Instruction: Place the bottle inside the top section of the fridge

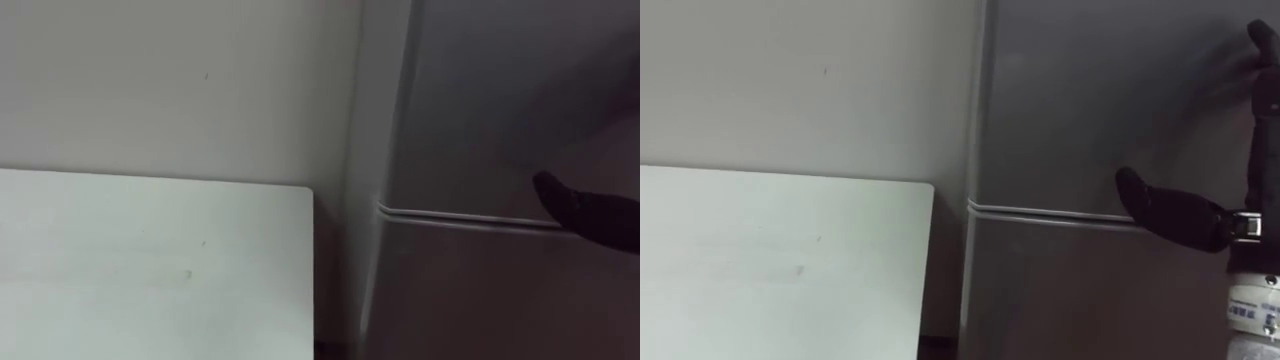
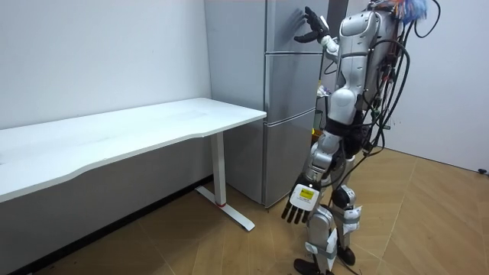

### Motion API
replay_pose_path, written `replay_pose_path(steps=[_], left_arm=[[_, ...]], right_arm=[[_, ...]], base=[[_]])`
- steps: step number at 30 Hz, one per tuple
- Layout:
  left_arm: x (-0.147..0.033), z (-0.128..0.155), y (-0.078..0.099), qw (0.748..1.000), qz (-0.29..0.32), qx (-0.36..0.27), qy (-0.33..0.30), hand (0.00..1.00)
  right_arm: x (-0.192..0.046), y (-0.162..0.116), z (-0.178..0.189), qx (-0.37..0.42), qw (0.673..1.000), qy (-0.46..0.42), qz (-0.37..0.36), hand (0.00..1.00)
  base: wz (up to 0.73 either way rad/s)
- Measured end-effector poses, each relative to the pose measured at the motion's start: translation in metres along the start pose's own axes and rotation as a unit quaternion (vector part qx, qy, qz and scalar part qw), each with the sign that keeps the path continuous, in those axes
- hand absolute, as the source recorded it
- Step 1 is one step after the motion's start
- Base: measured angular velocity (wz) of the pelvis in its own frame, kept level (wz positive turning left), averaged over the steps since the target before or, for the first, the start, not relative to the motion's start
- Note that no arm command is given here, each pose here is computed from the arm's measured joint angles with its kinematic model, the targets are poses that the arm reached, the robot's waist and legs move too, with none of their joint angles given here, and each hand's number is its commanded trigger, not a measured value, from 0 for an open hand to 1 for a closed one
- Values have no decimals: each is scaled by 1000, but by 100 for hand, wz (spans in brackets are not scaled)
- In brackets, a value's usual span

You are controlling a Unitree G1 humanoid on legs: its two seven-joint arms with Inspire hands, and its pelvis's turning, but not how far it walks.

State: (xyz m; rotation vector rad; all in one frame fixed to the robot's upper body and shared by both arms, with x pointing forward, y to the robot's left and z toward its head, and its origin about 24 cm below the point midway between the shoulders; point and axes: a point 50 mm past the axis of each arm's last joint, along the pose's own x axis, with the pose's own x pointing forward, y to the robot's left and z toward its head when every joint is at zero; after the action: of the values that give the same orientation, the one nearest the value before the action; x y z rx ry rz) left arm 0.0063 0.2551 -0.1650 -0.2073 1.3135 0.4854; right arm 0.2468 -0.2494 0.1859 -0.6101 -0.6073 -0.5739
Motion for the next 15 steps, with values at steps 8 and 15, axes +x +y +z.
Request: replay_pose_path(steps=[8, 15], left_arm=[[-1, -5, 3, 1000, 15, -9, 5, 0], [-4, -18, 11, 999, 34, -10, 20, 0]], right_arm=[[4, -15, -6, -14, 999, 11, -32, 0], [4, -39, -22, -9, 995, 52, -83, 0]], base=[[3], [1]])
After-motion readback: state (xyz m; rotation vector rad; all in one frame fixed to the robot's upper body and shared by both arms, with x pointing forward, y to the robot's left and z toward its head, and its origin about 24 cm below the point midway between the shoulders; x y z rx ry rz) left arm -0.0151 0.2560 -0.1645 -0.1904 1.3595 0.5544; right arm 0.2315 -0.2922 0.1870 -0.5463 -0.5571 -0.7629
